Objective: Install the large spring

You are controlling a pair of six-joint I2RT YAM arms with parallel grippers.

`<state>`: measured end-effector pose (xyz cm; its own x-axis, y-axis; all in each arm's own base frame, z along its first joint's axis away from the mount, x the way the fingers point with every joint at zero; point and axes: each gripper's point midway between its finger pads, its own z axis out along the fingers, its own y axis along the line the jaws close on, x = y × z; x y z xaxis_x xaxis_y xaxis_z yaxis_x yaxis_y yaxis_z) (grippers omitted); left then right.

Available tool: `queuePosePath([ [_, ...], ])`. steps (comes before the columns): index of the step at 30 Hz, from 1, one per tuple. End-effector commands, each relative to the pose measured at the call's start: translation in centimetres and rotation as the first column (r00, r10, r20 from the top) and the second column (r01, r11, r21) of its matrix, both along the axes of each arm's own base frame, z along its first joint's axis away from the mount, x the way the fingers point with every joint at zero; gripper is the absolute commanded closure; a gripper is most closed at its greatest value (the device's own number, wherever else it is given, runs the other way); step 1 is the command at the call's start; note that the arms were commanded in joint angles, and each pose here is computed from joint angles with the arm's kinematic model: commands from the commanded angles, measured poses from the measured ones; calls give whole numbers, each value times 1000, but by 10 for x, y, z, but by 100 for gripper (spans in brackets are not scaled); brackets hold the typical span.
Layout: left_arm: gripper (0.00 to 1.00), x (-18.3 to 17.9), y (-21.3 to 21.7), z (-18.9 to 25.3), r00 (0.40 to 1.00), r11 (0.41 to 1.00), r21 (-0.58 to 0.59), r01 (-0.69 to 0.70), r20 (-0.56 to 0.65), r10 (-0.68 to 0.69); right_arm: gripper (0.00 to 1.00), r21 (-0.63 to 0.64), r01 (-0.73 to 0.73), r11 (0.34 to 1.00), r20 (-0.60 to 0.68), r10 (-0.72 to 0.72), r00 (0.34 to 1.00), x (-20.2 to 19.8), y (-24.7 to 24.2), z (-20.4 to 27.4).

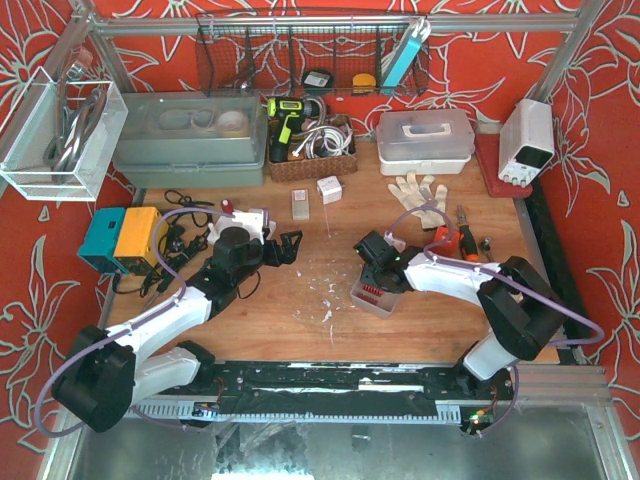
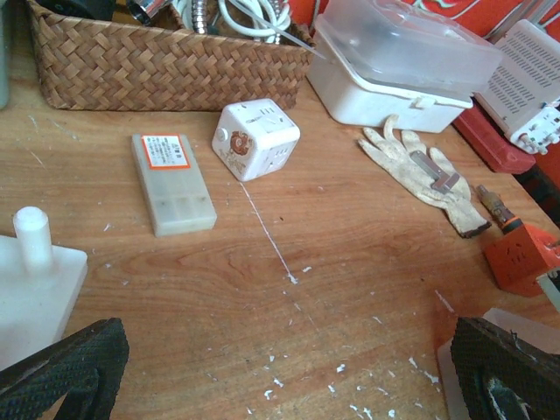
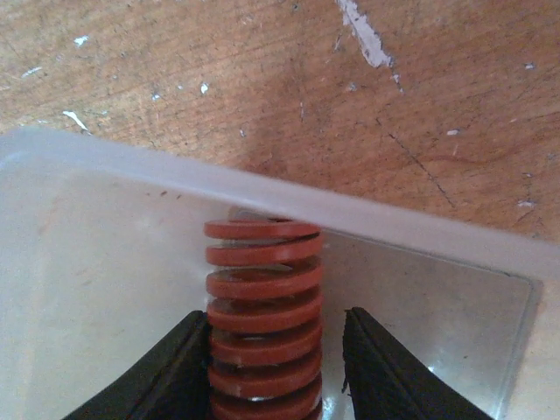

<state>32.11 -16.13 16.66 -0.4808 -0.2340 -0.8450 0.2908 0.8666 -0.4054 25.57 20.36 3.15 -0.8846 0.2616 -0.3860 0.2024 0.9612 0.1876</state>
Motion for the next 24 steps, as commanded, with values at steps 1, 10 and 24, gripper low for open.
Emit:
queuePosePath([
  [1,0,1,0,10,999,1000,2,-5,40,5,56,-45,3,999,8,-3,1000,5,-2,-1],
  [10,0,0,-1,13,999,1000,-2,-1,46,1,66,-78,-39,996,22,41,999,9,-1,-6],
  [24,0,1,-1,10,1000,1000,1,-10,29,10,82,-67,-170,983,149,179,973,17,5,32],
])
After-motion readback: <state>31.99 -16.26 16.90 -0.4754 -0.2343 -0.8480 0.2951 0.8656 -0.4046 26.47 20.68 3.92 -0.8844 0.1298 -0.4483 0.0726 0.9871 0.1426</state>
